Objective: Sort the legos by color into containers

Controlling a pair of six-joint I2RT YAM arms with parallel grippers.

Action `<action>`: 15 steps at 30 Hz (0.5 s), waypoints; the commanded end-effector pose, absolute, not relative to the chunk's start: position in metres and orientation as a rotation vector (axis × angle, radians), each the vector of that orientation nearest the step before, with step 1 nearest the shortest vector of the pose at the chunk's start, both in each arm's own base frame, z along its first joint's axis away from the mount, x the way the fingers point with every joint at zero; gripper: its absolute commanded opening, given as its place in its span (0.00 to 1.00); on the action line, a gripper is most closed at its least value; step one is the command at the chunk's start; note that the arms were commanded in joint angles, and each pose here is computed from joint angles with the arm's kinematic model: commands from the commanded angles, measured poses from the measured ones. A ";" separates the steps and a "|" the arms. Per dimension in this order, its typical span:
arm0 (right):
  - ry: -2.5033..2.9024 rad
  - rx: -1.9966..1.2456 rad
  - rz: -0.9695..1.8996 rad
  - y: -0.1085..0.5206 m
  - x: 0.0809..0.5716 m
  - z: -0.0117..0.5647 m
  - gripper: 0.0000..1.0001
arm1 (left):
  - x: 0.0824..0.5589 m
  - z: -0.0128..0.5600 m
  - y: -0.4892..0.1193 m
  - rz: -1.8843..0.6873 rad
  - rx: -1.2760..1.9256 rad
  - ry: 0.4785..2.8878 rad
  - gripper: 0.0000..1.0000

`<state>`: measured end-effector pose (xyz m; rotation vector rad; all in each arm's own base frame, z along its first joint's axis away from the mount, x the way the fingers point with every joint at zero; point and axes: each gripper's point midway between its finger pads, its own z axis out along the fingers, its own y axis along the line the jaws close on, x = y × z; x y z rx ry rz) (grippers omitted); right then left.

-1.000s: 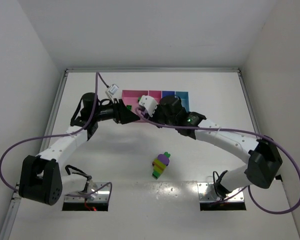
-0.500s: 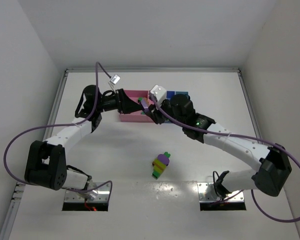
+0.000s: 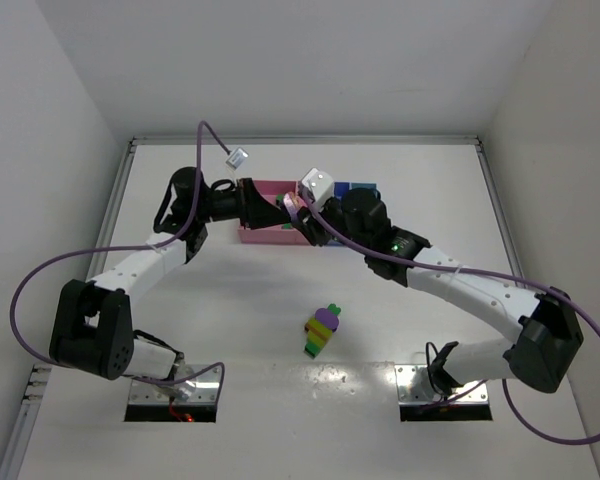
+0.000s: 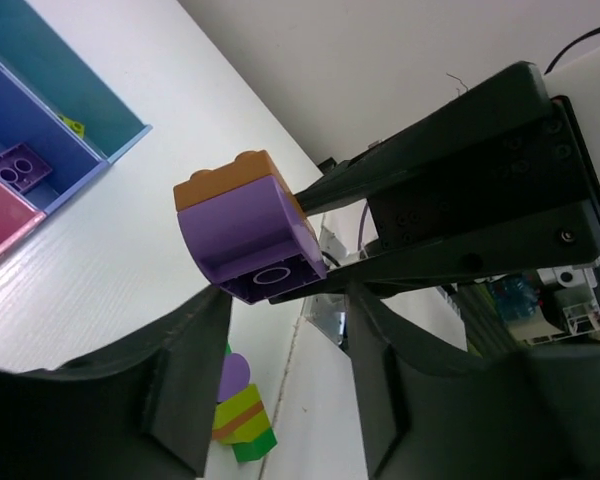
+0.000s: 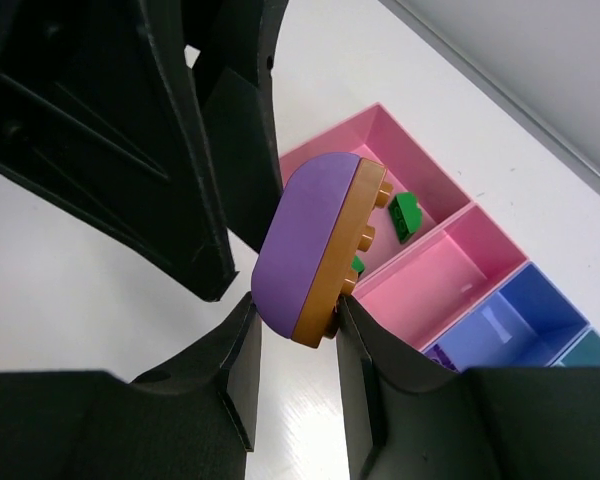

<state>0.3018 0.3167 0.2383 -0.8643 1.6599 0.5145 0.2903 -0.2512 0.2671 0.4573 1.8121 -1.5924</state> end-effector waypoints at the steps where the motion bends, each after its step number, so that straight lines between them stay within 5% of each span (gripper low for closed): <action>1: 1.581 -0.842 0.483 0.321 0.306 0.260 0.00 | 0.294 0.279 -0.255 -1.571 0.502 1.766 0.53; 15: 1.520 -0.881 0.381 0.324 0.295 0.263 0.00 | 0.302 0.280 -0.257 -1.581 0.486 1.785 0.54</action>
